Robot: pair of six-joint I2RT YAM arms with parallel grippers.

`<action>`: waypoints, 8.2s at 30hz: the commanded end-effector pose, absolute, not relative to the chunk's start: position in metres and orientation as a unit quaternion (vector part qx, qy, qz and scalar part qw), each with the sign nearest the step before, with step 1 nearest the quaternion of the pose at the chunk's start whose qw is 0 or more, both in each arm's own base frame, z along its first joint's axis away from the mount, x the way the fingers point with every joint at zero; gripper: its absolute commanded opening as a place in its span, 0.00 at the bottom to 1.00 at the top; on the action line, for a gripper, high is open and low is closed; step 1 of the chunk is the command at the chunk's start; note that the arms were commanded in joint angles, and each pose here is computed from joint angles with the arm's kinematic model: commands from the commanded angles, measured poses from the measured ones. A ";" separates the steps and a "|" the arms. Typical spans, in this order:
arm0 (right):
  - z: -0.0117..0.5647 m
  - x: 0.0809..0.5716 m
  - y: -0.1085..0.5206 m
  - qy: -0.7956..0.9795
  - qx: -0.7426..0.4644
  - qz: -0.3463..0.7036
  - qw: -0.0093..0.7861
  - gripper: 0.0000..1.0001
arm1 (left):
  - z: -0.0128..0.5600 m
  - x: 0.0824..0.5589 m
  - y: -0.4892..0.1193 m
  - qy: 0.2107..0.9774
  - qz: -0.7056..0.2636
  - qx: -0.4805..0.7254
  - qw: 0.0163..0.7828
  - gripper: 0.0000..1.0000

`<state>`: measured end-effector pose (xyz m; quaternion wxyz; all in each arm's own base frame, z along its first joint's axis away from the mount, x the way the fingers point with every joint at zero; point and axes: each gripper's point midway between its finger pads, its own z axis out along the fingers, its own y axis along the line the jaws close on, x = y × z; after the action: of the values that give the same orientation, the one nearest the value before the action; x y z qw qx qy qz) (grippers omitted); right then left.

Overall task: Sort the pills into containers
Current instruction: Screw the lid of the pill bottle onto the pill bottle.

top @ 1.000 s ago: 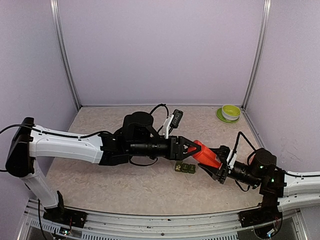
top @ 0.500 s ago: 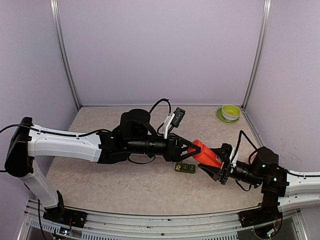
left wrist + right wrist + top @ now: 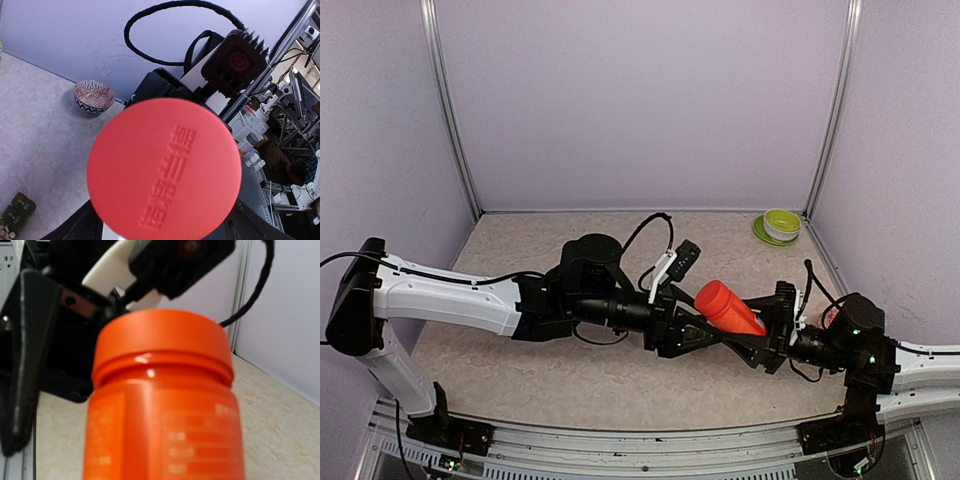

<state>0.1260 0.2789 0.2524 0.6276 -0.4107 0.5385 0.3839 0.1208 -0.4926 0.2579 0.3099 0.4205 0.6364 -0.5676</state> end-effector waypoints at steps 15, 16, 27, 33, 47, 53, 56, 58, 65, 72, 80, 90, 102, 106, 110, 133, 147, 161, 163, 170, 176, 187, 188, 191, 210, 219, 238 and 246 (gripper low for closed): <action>0.275 0.138 0.284 0.548 -0.368 0.394 0.640 0.17 | 0.304 0.152 -0.461 0.642 -0.573 0.326 0.392 0.99; 0.275 0.138 0.285 0.549 -0.368 0.393 0.639 0.17 | 0.303 0.153 -0.460 0.643 -0.571 0.323 0.394 0.99; 0.271 0.141 0.298 0.553 -0.377 0.395 0.630 0.16 | 0.300 0.153 -0.461 0.647 -0.571 0.322 0.389 0.99; 0.277 0.136 0.302 0.543 -0.381 0.404 0.630 0.16 | 0.297 0.156 -0.460 0.652 -0.565 0.318 0.394 0.99; 0.268 0.147 0.311 0.563 -0.381 0.384 0.625 0.16 | 0.299 0.150 -0.468 0.644 -0.579 0.327 0.379 0.99; 0.257 0.148 0.318 0.575 -0.388 0.385 0.609 0.16 | 0.302 0.150 -0.469 0.642 -0.578 0.327 0.384 0.99; 0.252 0.148 0.321 0.580 -0.391 0.383 0.603 0.16 | 0.302 0.150 -0.470 0.643 -0.576 0.329 0.383 0.99; 0.250 0.148 0.323 0.582 -0.395 0.384 0.599 0.16 | 0.302 0.149 -0.472 0.643 -0.576 0.332 0.381 0.99; 0.244 0.147 0.332 0.582 -0.402 0.390 0.590 0.16 | 0.303 0.143 -0.475 0.637 -0.582 0.336 0.377 0.99; 0.236 0.145 0.342 0.582 -0.411 0.397 0.578 0.16 | 0.305 0.141 -0.476 0.634 -0.586 0.337 0.376 0.99; 0.236 0.140 0.349 0.572 -0.419 0.410 0.573 0.16 | 0.308 0.145 -0.469 0.634 -0.582 0.332 0.386 0.99; 0.252 0.137 0.333 0.561 -0.406 0.406 0.597 0.16 | 0.298 0.168 -0.453 0.660 -0.559 0.307 0.397 0.99; 0.259 0.155 0.307 0.587 -0.374 0.344 0.630 0.17 | 0.296 0.155 -0.457 0.648 -0.579 0.320 0.377 0.99; 0.253 0.157 0.311 0.596 -0.377 0.339 0.623 0.16 | 0.299 0.150 -0.461 0.642 -0.582 0.328 0.377 0.99; 0.247 0.159 0.315 0.601 -0.380 0.340 0.616 0.16 | 0.300 0.147 -0.465 0.637 -0.588 0.333 0.372 0.99; 0.225 0.140 0.351 0.587 -0.432 0.389 0.563 0.16 | 0.309 0.143 -0.468 0.623 -0.598 0.337 0.375 0.99; 0.250 0.148 0.319 0.587 -0.399 0.351 0.611 0.16 | 0.290 0.153 -0.460 0.655 -0.580 0.324 0.359 0.99; 0.224 0.155 0.330 0.616 -0.416 0.328 0.584 0.16 | 0.297 0.150 -0.463 0.645 -0.582 0.333 0.366 0.99; 0.221 0.152 0.337 0.612 -0.427 0.339 0.573 0.16 | 0.297 0.148 -0.465 0.642 -0.586 0.334 0.365 0.99; 0.217 0.148 0.345 0.608 -0.432 0.356 0.563 0.16 | 0.298 0.152 -0.460 0.647 -0.578 0.327 0.374 0.99; 0.232 0.142 0.331 0.591 -0.435 0.351 0.582 0.16 | 0.283 0.165 -0.450 0.682 -0.558 0.308 0.360 0.98; 0.236 0.138 0.311 0.576 -0.466 0.305 0.598 0.16 | 0.274 0.162 -0.444 0.707 -0.549 0.313 0.316 0.89; 0.235 0.139 0.311 0.578 -0.468 0.301 0.597 0.16 | 0.276 0.162 -0.444 0.705 -0.551 0.314 0.316 0.87; 0.231 0.140 0.310 0.582 -0.472 0.293 0.594 0.16 | 0.280 0.160 -0.443 0.699 -0.556 0.317 0.319 0.85; 0.226 0.139 0.309 0.586 -0.475 0.293 0.588 0.16 | 0.275 0.152 -0.451 0.687 -0.577 0.334 0.290 0.70; 0.222 0.140 0.312 0.588 -0.476 0.294 0.584 0.16 | 0.270 0.151 -0.454 0.687 -0.580 0.338 0.279 0.70; 0.238 0.127 0.319 0.598 -0.438 0.377 0.555 0.16 | 0.268 0.131 -0.450 0.628 -0.577 0.418 0.313 0.36; 0.240 0.107 0.329 0.616 -0.412 0.469 0.480 0.16 | 0.270 0.109 -0.443 0.565 -0.579 0.493 0.322 0.24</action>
<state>0.1209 0.3195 0.2199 0.5161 -0.4412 0.6204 0.3926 0.1388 -0.4441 0.2512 0.3038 0.4209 0.6466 -0.5590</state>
